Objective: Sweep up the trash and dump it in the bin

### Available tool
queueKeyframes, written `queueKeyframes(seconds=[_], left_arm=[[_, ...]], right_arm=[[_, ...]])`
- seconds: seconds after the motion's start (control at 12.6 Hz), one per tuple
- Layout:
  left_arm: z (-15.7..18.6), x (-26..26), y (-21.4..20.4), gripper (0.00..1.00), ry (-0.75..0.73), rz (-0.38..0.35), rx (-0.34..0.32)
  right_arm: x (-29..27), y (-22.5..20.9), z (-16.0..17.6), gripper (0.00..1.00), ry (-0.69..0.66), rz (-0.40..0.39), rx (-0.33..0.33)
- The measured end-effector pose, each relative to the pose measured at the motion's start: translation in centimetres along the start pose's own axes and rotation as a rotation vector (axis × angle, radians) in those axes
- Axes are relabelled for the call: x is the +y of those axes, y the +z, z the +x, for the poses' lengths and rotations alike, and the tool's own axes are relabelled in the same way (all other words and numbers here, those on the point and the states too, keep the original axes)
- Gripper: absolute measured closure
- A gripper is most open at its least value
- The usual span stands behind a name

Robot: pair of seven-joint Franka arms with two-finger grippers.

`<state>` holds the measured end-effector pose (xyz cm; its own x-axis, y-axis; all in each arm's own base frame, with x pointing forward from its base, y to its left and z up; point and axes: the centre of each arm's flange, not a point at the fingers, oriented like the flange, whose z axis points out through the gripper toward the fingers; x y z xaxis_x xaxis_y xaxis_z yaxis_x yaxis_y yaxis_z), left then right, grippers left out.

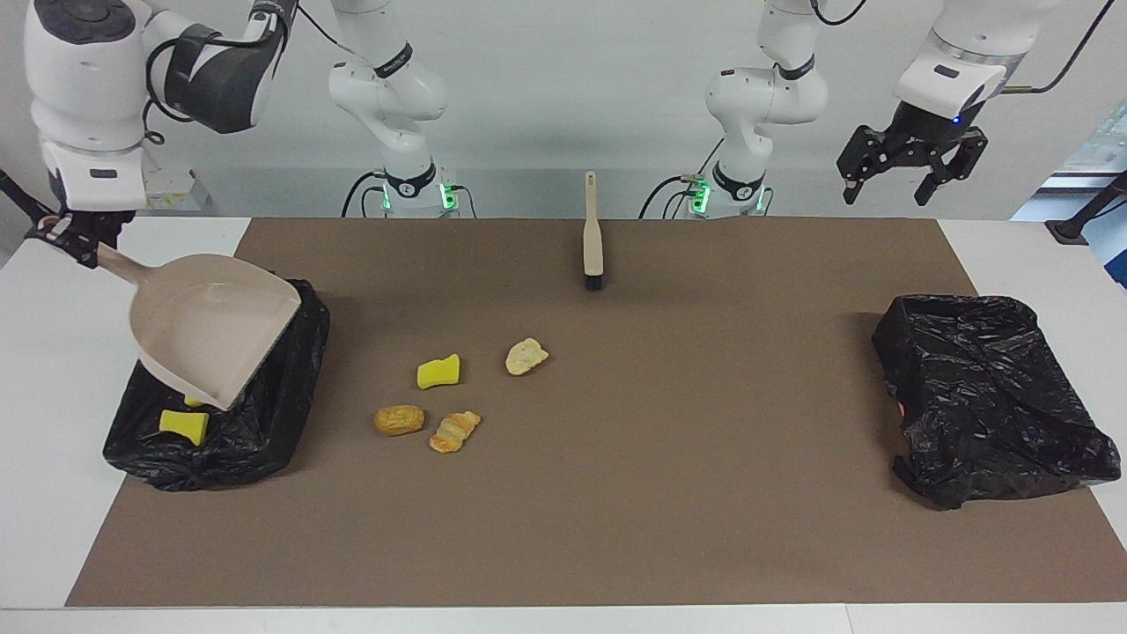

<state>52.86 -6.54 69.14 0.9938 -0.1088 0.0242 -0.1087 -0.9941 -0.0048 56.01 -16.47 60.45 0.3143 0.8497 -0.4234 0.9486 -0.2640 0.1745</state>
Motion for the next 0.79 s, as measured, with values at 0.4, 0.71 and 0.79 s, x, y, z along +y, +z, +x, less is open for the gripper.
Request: queueKeyframes(seconds=[0.4, 0.71, 0.79], left_arm=[[0.6, -2.0, -0.3, 0.00, 0.051, -0.034, 0.000], [0.4, -1.8, -1.0, 0.00, 0.057, -0.034, 0.011], [0.3, -1.8, -1.0, 0.00, 0.056, -0.034, 0.010]], right_arm=[[-1.6, -0.4, 3.2, 0.69, 0.332, 0.137, 0.108], [-3.2, -1.4, 9.5, 0.69, 0.584, 0.264, 0.175], [-3.7, -2.0, 11.5, 0.69, 0.640, 0.282, 0.181]])
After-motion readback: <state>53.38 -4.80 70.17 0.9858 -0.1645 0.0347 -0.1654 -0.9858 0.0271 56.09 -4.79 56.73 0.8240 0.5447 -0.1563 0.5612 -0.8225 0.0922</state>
